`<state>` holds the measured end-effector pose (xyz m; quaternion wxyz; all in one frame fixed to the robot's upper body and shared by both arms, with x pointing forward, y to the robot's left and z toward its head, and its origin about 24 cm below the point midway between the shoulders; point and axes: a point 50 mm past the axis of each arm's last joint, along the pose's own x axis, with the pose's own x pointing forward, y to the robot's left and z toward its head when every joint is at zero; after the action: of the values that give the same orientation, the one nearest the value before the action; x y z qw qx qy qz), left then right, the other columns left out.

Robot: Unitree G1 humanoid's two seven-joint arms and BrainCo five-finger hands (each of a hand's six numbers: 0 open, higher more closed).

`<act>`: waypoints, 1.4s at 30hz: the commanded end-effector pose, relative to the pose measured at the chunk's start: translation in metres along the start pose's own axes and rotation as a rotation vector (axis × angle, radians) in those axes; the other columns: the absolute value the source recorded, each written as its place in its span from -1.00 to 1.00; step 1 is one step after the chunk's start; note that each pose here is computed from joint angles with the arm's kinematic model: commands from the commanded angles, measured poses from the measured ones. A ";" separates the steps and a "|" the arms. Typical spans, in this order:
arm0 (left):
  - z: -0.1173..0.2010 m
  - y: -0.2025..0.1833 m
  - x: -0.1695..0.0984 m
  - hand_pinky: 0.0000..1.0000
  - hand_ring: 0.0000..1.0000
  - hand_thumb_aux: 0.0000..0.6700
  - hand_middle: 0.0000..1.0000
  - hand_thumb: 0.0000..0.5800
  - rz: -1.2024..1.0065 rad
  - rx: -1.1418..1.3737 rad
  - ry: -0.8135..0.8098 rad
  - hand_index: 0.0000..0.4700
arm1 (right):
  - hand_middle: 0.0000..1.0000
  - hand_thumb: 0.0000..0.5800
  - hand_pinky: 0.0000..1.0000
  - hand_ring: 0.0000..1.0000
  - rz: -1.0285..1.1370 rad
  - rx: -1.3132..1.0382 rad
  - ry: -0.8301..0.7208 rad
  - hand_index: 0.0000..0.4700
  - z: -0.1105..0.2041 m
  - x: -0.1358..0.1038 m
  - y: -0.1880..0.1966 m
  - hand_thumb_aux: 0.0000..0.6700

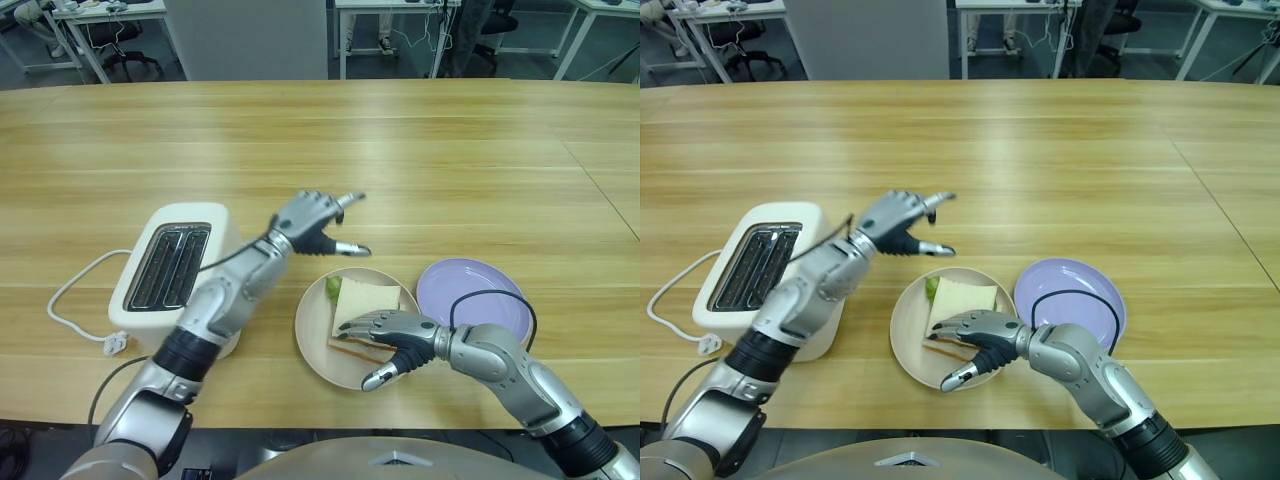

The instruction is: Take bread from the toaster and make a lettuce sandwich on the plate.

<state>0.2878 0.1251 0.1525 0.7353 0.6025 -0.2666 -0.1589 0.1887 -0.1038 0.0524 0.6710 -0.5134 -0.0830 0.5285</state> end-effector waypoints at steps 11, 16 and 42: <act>0.027 0.041 -0.090 1.00 1.00 1.00 1.00 1.00 -0.032 -0.361 -0.010 0.96 | 1.00 1.00 1.00 1.00 -0.309 0.209 -0.152 0.96 0.018 -0.036 -0.039 1.00; 0.064 -0.006 -0.152 1.00 1.00 1.00 1.00 1.00 -0.610 -0.582 -0.035 0.96 | 1.00 1.00 1.00 1.00 -0.042 0.359 -0.122 0.96 0.026 -0.067 -0.003 1.00; 0.043 -0.133 -0.101 1.00 1.00 1.00 1.00 1.00 -0.884 -0.173 0.082 0.96 | 1.00 1.00 1.00 1.00 0.049 0.281 0.165 0.96 -0.031 0.015 0.047 1.00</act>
<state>0.1917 0.1140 0.0233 0.6635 0.5977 0.0342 -0.4487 0.1831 -0.1132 0.0077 0.7347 -0.4494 0.0373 0.5068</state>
